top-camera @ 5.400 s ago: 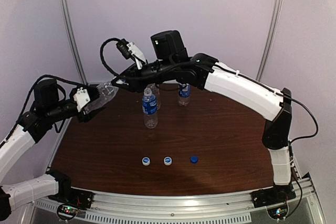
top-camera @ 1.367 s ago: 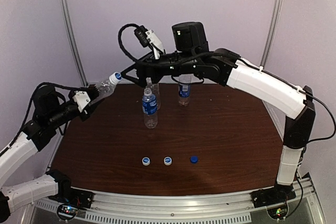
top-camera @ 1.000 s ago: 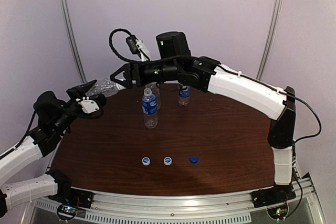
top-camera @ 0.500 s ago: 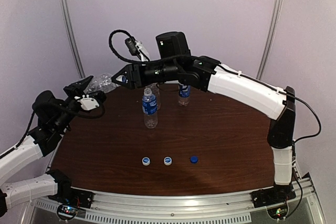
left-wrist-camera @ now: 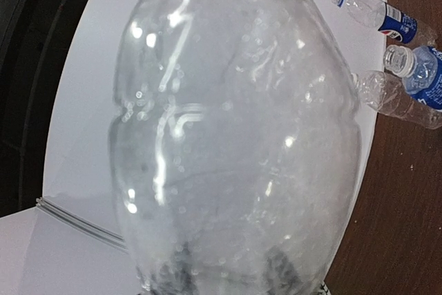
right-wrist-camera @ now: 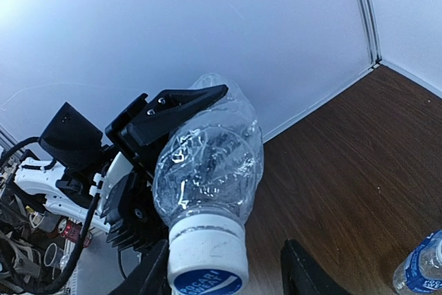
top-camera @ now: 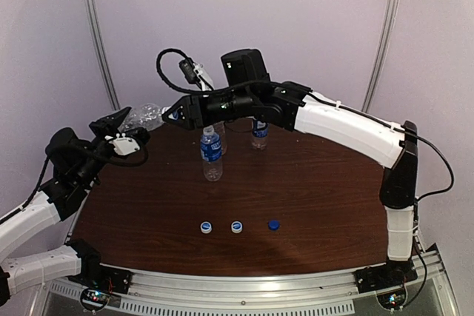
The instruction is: Unscrew the bottle caps
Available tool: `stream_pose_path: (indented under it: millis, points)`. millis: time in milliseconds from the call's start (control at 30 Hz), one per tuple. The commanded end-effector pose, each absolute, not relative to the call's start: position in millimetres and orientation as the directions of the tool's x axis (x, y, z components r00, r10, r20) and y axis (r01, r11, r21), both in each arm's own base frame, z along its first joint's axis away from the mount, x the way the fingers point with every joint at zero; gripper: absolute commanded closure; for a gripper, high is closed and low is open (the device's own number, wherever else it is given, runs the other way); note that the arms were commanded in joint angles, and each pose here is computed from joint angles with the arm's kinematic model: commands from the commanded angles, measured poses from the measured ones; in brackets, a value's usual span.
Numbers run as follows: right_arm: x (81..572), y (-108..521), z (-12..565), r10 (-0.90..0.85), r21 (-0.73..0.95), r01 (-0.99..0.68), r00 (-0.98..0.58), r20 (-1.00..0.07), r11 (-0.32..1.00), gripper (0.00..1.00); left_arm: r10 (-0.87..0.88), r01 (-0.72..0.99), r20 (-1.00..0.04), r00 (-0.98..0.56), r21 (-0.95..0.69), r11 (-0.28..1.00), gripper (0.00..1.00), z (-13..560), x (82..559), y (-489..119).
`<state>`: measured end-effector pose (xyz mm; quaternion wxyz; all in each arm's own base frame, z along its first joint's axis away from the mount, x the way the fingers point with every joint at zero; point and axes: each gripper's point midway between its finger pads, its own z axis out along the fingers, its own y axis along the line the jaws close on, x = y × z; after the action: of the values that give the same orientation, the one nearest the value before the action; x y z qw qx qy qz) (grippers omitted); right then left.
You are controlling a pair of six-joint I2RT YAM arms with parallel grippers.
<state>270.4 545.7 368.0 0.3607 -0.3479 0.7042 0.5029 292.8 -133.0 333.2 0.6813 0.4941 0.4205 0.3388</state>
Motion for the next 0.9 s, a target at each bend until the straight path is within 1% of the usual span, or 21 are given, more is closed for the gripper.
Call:
stream_pose_path:
  millis: [0, 67, 233, 300, 367, 533, 567, 600, 633, 700, 733, 767, 800, 867]
  points:
    - [274, 529, 383, -0.104, 0.435, -0.854, -0.479, -0.872, 0.286, 0.49, 0.875, -0.077, -0.24, 0.421, 0.951, 0.298, 0.85, 339, 290, -132]
    - [273, 529, 385, -0.102, 0.432, -0.857, -0.474, -0.875, 0.28, 0.51, 0.874, -0.074, -0.24, 0.423, 0.952, 0.298, 0.85, 339, 290, -132]
    - [271, 532, 392, -0.087, 0.431, -0.867, -0.464, -0.882, 0.251, 0.52, 0.873, -0.068, -0.24, 0.424, 0.953, 0.295, 0.85, 337, 291, -133]
    - [271, 534, 393, -0.088, 0.433, -0.868, -0.464, -0.881, 0.242, 0.59, 0.873, -0.067, -0.241, 0.424, 0.953, 0.296, 0.85, 336, 291, -133]
    - [271, 535, 391, -0.095, 0.436, -0.868, -0.467, -0.879, 0.239, 0.71, 0.873, -0.067, -0.241, 0.424, 0.953, 0.296, 0.85, 336, 290, -133]
    - [266, 536, 382, -0.141, 0.417, -0.882, -0.452, -0.881, 0.219, 0.92, 0.866, -0.032, -0.252, 0.431, 0.955, 0.294, 0.85, 331, 290, -136]
    - [264, 535, 382, -0.157, 0.393, -0.895, -0.428, -0.89, 0.211, 0.99, 0.855, 0.003, -0.268, 0.444, 0.955, 0.298, 0.85, 327, 289, -139]
    - [261, 534, 380, -0.177, 0.362, -0.909, -0.399, -0.9, 0.205, 1.0, 0.834, 0.061, -0.294, 0.468, 0.952, 0.301, 0.85, 321, 287, -146]
    - [259, 531, 379, -0.203, 0.311, -0.93, -0.349, -0.915, 0.198, 1.0, 0.801, 0.14, -0.342, 0.491, 0.939, 0.315, 0.85, 315, 282, -153]
    - [252, 524, 371, -0.281, 0.174, -0.966, -0.223, -0.933, 0.189, 1.0, 0.732, 0.377, -0.465, 0.499, 0.877, 0.3, 0.83, 286, 268, -170]
    - [243, 520, 367, -0.329, 0.074, -0.984, -0.124, -0.936, 0.161, 1.0, 0.692, 0.497, -0.531, 0.49, 0.822, 0.279, 0.83, 269, 256, -179]
    - [234, 515, 353, -0.397, -0.005, -0.992, -0.044, -0.917, 0.124, 1.0, 0.656, 0.602, -0.588, 0.473, 0.759, 0.247, 0.82, 254, 242, -187]
    - [223, 511, 345, -0.44, -0.107, -0.992, 0.068, -0.895, 0.063, 1.0, 0.622, 0.685, -0.638, 0.454, 0.696, 0.215, 0.82, 241, 228, -193]
    - [209, 503, 328, -0.499, -0.274, -0.961, 0.248, -0.831, -0.022, 1.0, 0.573, 0.797, -0.723, 0.386, 0.574, 0.187, 0.83, 222, 208, -200]
